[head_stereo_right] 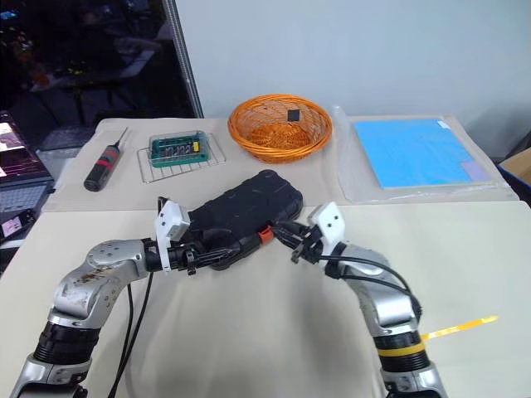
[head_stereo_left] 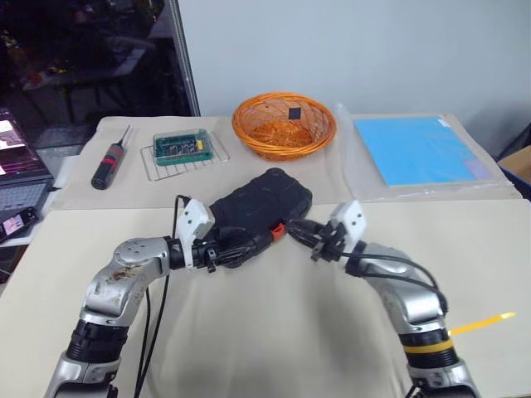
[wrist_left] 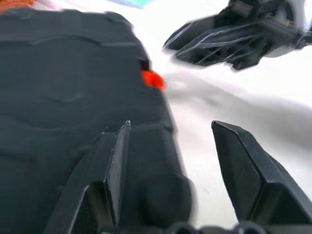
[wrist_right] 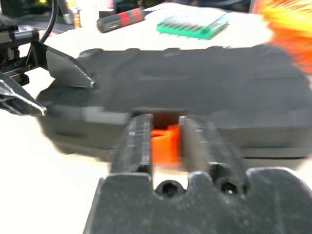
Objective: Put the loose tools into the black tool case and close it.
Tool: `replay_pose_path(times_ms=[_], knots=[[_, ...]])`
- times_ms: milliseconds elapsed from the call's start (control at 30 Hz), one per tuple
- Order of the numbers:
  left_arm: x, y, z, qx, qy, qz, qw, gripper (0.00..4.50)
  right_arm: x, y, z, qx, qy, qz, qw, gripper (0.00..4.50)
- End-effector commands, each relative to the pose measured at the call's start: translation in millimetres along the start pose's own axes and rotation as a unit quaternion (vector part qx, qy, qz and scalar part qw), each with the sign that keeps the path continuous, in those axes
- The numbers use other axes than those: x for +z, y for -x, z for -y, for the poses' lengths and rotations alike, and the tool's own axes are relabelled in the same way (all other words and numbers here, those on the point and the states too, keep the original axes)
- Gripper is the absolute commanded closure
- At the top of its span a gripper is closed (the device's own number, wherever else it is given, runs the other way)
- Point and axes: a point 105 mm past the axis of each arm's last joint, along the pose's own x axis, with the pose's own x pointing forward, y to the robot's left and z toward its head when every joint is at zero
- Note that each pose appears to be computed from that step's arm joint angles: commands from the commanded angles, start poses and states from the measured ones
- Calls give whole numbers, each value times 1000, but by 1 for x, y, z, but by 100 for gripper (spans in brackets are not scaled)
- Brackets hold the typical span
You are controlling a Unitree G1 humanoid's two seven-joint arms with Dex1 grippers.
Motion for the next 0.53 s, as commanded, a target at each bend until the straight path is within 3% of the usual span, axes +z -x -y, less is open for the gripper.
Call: replay_pose_path(times_ms=[33,167,200,333,533], knots=[[7,30,6,26,6,12,1000,0,11,54,0,-4,22,-43,999,162],[-2,57,15,41,20,-8,999,0,13,93,5,-32,27,-84,996,20],[-4,62,17,44,23,-14,999,0,14,99,6,-37,29,-90,995,8],[-12,82,24,66,17,-44,997,0,20,119,7,-48,40,-100,993,8],[-15,93,28,75,23,-53,996,0,24,119,5,-29,63,-98,993,8]])
